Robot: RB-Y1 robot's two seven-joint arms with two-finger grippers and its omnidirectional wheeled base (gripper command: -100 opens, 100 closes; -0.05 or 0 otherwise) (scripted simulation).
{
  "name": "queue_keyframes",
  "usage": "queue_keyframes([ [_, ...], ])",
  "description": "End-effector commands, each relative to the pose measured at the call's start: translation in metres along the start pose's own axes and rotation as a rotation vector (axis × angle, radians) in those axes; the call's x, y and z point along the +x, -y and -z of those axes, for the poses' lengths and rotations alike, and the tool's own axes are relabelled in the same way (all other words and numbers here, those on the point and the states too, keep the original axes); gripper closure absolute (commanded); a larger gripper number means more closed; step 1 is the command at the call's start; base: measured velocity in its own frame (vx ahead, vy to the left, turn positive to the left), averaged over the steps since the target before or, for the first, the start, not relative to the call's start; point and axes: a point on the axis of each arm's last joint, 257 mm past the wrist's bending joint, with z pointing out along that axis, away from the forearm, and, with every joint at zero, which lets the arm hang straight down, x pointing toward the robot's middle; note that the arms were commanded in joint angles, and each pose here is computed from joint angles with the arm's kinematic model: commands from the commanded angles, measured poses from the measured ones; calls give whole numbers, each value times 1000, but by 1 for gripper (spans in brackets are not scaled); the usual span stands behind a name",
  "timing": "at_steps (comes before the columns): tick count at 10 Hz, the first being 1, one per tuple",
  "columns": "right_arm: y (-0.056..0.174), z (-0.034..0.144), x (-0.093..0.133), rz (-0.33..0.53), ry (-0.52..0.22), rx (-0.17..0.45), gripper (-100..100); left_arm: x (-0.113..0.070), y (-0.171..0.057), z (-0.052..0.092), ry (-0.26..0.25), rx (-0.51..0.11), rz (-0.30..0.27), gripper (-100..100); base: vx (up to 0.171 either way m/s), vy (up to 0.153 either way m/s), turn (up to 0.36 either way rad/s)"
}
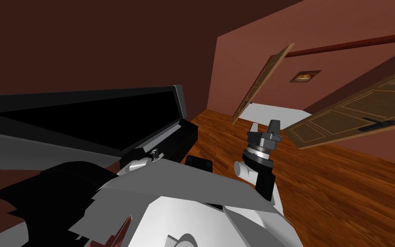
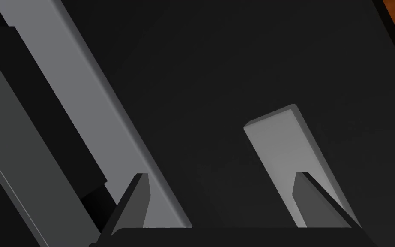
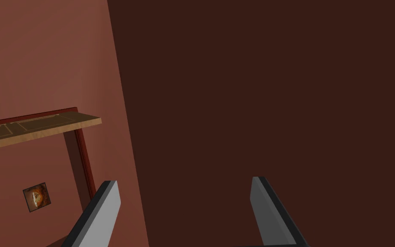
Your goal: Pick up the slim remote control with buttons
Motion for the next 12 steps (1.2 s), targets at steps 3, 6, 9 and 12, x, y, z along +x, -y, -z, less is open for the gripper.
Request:
queue_keyframes([
  [3,0,0,0,0,0,0,0,-24,-46,-3,36,-152,102,-100,-3,25,-103],
  [6,0,0,0,0,0,0,0,-38,-81,-1,61,-268,203,-100,-1,36,-107],
  [9,0,0,0,0,0,0,0,-47,-111,5,84,-369,299,-100,-2,54,-63],
  [12,0,0,0,0,0,0,0,-50,-136,11,100,-451,392,-100,10,72,-60],
])
